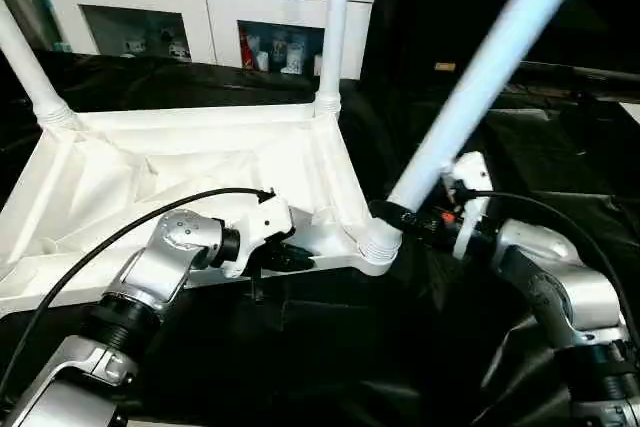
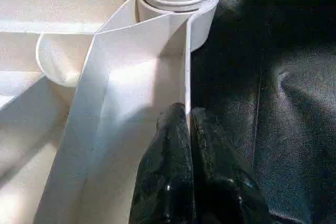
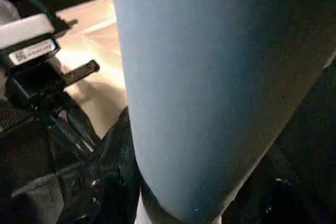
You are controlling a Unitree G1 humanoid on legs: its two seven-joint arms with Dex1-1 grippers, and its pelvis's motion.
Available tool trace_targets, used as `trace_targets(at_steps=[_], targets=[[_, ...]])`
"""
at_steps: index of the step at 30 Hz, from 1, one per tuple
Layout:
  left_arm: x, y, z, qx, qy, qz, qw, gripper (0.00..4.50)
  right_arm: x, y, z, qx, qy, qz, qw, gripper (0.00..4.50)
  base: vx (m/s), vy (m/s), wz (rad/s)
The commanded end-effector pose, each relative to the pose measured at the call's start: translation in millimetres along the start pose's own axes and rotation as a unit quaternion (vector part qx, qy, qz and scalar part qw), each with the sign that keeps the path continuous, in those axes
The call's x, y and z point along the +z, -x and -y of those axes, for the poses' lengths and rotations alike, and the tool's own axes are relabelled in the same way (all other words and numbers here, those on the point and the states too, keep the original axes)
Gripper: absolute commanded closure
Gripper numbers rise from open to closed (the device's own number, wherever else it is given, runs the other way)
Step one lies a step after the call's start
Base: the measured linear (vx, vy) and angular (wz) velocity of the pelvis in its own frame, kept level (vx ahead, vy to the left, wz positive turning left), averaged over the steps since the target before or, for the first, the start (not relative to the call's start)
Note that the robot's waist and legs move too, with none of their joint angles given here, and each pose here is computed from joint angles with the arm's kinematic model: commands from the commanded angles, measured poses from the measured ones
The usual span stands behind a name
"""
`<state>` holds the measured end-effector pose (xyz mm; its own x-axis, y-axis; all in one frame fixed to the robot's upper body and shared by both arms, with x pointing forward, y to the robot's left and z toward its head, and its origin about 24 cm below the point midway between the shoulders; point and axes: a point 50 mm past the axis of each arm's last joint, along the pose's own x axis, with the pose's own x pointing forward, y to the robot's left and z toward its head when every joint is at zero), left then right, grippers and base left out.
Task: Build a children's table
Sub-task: Insert table leg to table base
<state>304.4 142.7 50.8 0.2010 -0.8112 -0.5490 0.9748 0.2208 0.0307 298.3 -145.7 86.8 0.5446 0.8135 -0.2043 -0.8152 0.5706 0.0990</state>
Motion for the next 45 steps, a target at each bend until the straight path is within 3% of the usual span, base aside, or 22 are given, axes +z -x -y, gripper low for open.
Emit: trace_targets(at_steps=[1, 9, 13, 19, 23, 27, 31, 33, 35, 39, 41, 45], targets=[[6.0, 0, -2.2, -0.005, -0.02, 0.0, 1.0, 4.5, -40.5, -8.7, -11.7, 0.043, -0.049, -0.1, 0.993, 2.7, 0.0, 0.0, 0.0], [6.9, 0, -1.0, -0.013, -0.022, 0.002, 1.0, 4.5, -46.7, -7.0, -15.7, 0.095, -0.048, -0.151, 0.983, 2.7, 0.0, 0.0, 0.0], [8.9, 0, 2.8, -0.036, -0.025, 0.014, 0.999, 4.5, -50.3, -4.3, -14.5, 0.102, -0.064, -0.144, 0.982, 2.7, 0.0, 0.0, 0.0], [12.8, -1, 12.1, -0.094, -0.033, 0.024, 0.995, 4.5, -55.2, 6.7, -21.7, 0.155, -0.049, -0.137, 0.977, 2.7, 0.0, 0.0, 0.0], [13.1, -1, 10.2, -0.085, -0.034, 0.019, 0.996, 4.5, -57.0, 7.2, -23.5, 0.154, -0.046, -0.135, 0.978, 2.7, 0.0, 0.0, 0.0], [9.0, -2, 0.0, -0.028, -0.027, -0.002, 0.999, 4.5, -60.9, 0.1, -15.1, 0.092, -0.051, -0.125, 0.987, 2.7, 0.0, 0.0, 0.0], [2.9, -5, -9.9, 0.03, 0.022, -0.022, 0.999, 4.5, -68.8, -10.0, 7.6, -0.057, -0.062, -0.125, 0.989, 2.7, -0.017, 0.001, -0.01], [3.4, -8, -12.1, 0.05, 0.05, -0.027, 0.997, 4.5, -70.7, -13.6, 15.8, -0.121, -0.075, -0.117, 0.983, 2.7, -0.071, 0.011, -0.06], [5.5, -15, -16.6, 0.102, 0.113, -0.042, 0.987, 4.5, -75.1, -19.0, 27.9, -0.234, -0.112, -0.108, 0.96, 2.7, -0.054, 0.038, -0.12], [16.4, -25, -17.6, 0.134, 0.123, -0.039, 0.983, 4.5, -72.4, -31.2, 28.8, -0.298, -0.15, -0.072, 0.94, 2.7, 0.0, 0.0, 0.0], [18.5, -27, -20.8, 0.154, 0.118, -0.038, 0.98, 4.5, -69.5, -36.2, 26.2, -0.297, -0.16, -0.057, 0.94, 2.7, 0.0, 0.0, 0.0], [16.1, -22, -30.8, 0.198, 0.094, -0.044, 0.975, 4.5, -57.8, -41.1, 19.3, -0.261, -0.146, -0.02, 0.954, 2.7, 0.0, 0.0, 0.0]])
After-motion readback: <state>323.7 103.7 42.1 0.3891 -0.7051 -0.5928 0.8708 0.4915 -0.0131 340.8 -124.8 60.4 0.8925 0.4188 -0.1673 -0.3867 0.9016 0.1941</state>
